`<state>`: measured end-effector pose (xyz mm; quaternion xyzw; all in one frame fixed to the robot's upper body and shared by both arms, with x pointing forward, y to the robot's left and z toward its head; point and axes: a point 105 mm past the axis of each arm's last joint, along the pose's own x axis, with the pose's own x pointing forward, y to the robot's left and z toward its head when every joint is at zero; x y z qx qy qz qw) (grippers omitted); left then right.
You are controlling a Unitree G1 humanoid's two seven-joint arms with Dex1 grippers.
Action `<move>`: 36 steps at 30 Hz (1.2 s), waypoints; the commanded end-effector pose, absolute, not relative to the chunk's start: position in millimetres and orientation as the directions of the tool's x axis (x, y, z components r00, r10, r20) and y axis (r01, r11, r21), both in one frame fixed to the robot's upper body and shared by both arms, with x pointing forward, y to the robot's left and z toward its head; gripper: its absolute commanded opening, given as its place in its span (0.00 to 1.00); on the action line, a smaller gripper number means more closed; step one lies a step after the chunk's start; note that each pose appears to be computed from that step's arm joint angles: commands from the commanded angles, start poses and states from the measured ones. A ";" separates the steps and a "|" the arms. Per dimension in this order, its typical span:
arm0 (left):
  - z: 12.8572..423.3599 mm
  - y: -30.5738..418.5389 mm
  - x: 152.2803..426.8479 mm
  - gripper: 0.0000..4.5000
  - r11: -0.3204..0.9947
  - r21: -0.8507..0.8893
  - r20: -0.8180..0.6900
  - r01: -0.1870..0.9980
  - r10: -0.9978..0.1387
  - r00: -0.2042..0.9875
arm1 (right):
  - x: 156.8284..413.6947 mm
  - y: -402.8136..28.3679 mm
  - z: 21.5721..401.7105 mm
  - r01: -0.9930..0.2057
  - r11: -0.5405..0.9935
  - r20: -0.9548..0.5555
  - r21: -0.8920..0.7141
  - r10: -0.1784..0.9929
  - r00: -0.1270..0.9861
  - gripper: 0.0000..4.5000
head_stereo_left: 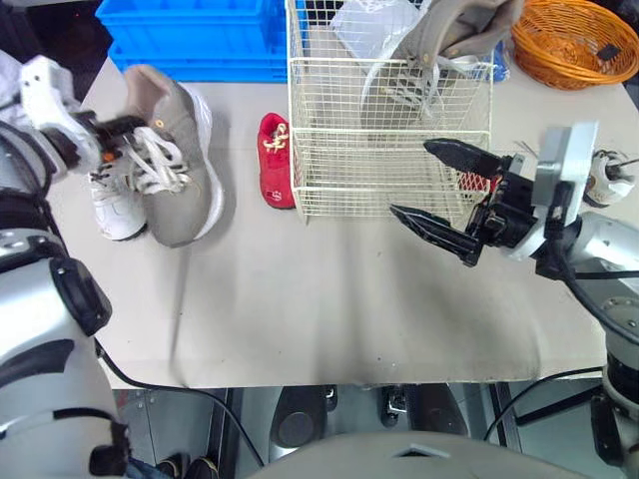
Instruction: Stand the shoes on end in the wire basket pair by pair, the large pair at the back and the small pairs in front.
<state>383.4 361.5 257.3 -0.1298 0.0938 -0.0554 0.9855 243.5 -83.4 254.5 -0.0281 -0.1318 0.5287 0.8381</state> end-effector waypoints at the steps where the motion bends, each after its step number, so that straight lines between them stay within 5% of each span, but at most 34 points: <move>1: 326.7 367.4 362.5 0.06 0.970 -0.210 0.136 0.122 -0.095 0.986 | 241.6 -88.4 269.2 -0.873 0.433 0.234 -0.224 0.894 0.383 1.00; 9: 405.7 327.1 338.7 0.06 0.968 -0.159 0.559 0.195 -0.075 0.826 | 252.6 -96.0 276.8 -0.859 0.451 0.256 -0.241 0.884 0.392 1.00; 17: 462.3 258.1 343.6 0.06 0.942 -0.124 0.796 0.313 -0.094 0.598 | 260.1 -106.4 286.4 -0.816 0.513 0.306 -0.267 0.848 0.433 1.00; 25: 497.6 206.0 357.2 0.06 0.891 -0.127 0.899 0.437 -0.082 0.429 | 260.5 -111.3 287.0 -0.779 0.569 0.342 -0.264 0.810 0.476 1.00; 36: 483.5 135.0 379.9 0.06 0.851 -0.131 0.924 0.508 -0.081 0.374 | 255.2 -126.4 285.5 -0.715 0.660 0.385 -0.232 0.737 0.555 1.00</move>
